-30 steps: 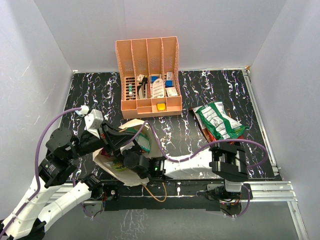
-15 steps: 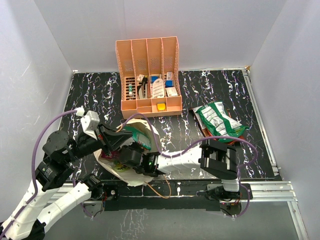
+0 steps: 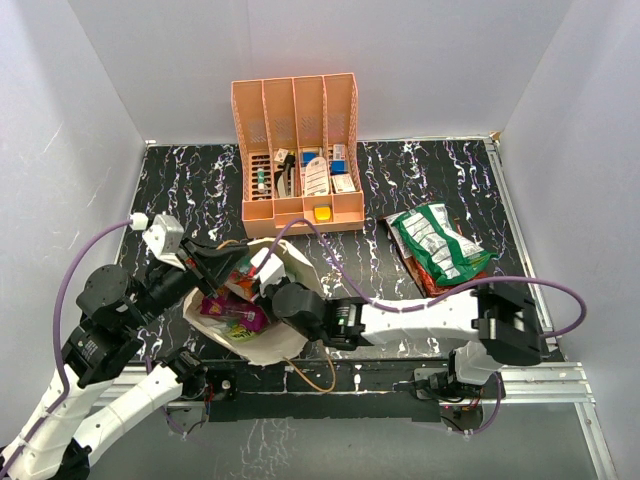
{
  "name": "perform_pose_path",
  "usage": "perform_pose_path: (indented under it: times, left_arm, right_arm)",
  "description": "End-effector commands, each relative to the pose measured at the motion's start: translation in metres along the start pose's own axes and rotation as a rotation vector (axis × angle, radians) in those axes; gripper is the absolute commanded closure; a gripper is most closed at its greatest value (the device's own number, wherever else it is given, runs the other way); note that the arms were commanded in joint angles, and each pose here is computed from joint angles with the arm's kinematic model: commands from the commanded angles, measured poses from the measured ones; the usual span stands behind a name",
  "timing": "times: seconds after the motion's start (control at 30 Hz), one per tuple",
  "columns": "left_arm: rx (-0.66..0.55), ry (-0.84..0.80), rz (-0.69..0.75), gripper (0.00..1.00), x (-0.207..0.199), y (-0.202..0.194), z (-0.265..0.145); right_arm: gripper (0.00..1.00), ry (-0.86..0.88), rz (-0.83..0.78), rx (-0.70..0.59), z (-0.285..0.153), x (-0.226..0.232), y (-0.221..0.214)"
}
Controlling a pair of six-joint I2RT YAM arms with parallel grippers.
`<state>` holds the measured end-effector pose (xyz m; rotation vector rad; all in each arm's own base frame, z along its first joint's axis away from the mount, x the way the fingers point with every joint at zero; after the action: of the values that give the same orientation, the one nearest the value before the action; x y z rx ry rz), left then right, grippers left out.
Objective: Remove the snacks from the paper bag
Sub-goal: Take out the snack from the paper bag.
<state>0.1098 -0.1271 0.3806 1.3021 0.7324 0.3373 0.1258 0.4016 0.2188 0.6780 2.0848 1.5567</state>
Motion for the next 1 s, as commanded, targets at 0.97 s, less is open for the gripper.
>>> perform_pose_path:
  times: [0.97]
  left_arm:
    - [-0.056,0.682,0.4,1.0,0.073,0.066,-0.016]
  right_arm:
    - [0.93,-0.506,0.253,-0.34,-0.193,-0.142,0.207]
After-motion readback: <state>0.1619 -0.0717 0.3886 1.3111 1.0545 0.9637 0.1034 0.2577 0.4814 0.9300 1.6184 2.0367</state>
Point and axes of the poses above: each gripper's point midway between its finger pads, its own z axis out along the fingers, its own x axis along the line the jaws close on, y = z × x, the point moved 6 cm from there along -z, back along the fingers, and after that the axes turned 5 degrees about -z, right-handed, at the moved point
